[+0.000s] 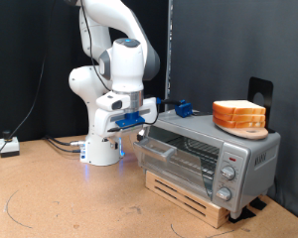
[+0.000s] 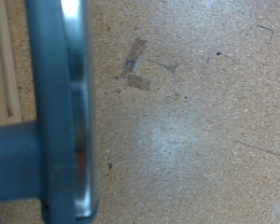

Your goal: Make a piece of toast with the oven

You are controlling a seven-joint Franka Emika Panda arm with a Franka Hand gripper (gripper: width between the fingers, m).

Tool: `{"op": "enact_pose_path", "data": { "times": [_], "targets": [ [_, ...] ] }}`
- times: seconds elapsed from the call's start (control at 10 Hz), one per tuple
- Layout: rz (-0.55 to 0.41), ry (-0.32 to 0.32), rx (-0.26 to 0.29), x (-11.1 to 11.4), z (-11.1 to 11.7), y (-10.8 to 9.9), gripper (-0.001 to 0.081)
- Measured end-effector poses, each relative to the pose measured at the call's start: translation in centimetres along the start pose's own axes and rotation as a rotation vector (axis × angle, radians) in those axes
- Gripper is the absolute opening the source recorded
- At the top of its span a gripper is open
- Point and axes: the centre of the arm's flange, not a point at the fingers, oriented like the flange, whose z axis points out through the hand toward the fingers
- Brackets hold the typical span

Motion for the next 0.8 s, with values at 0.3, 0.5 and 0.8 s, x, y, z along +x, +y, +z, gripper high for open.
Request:
{"op": "enact_pose_path", "data": {
  "times": [0.3,0.5,0.8],
  "targets": [
    [0.01,-0.003,-0.008,1.2,1.1,0.9,0.0804],
    [-0.006,0.0,-0.018,1.8,1.6,1.1,0.0804],
    [-0.042,0.036,-0.065,2.3,1.9,1.0,0.0804]
  ]
}}
